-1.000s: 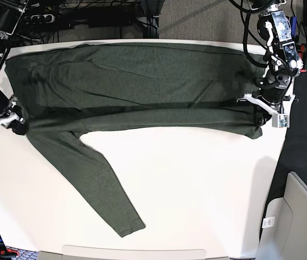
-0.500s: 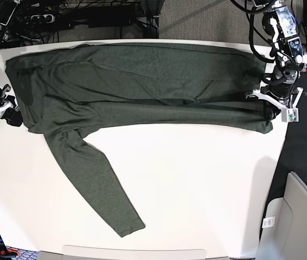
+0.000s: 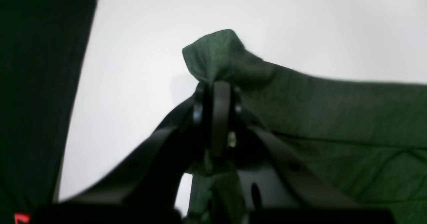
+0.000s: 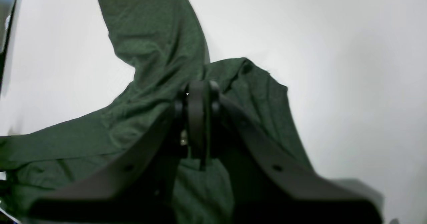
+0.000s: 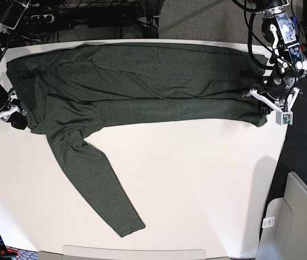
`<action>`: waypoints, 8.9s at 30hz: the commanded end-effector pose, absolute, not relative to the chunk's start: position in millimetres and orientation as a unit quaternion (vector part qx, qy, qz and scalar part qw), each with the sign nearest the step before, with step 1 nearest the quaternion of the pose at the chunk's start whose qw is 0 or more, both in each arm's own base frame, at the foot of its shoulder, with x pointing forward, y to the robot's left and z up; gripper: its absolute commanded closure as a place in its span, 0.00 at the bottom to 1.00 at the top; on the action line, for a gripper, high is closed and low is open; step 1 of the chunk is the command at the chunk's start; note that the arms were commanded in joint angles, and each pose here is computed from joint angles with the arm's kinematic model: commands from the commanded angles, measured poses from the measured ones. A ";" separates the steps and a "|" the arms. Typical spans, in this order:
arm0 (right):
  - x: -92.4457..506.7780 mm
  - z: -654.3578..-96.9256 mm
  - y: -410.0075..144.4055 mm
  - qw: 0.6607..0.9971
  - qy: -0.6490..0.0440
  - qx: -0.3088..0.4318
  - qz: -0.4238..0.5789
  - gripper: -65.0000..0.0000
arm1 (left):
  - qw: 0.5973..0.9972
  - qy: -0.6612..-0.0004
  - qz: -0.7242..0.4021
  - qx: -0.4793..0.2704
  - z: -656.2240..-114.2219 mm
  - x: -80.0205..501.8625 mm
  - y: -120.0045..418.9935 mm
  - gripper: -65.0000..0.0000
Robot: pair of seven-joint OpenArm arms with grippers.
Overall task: Fold the T-shirt properly
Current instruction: 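Lower the folded hem onto the shirt body with both grippers, then grasp the loose sleeve near the right gripper with the right gripper, then lift the sleeve with the right gripper and fold it over the shirt body, then drag the sleeve across the shirt toward the left gripper with the right gripper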
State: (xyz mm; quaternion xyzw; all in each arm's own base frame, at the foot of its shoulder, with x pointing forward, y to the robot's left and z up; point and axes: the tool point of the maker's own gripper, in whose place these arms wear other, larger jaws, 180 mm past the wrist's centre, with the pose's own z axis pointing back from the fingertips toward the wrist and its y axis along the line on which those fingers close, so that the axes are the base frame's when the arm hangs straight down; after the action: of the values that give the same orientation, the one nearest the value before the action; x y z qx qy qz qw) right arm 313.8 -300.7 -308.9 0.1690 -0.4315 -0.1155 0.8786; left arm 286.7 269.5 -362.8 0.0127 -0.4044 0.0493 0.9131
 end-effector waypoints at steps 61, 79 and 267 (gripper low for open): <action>500.3 -368.3 -236.0 0.917 -0.398 0.028 0.004 0.60 | 0.899 -0.426 0.099 0.029 -338.9 302.3 282.8 0.62; 481.2 -352.2 -192.6 0.924 -0.362 0.095 0.076 0.99 | 0.892 -0.442 0.097 0.025 -328.3 304.5 276.2 0.62; 238.4 -223.5 220.5 0.587 -0.347 0.467 0.563 0.38 | 0.874 -0.460 0.144 0.069 -308.6 278.0 313.2 0.63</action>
State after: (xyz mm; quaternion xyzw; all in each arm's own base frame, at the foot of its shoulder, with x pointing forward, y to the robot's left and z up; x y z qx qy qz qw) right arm 232.4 220.7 -237.8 0.4609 -0.3282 0.5672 0.5985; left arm 273.8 309.4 -321.8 0.0614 -0.4407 0.1496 0.8830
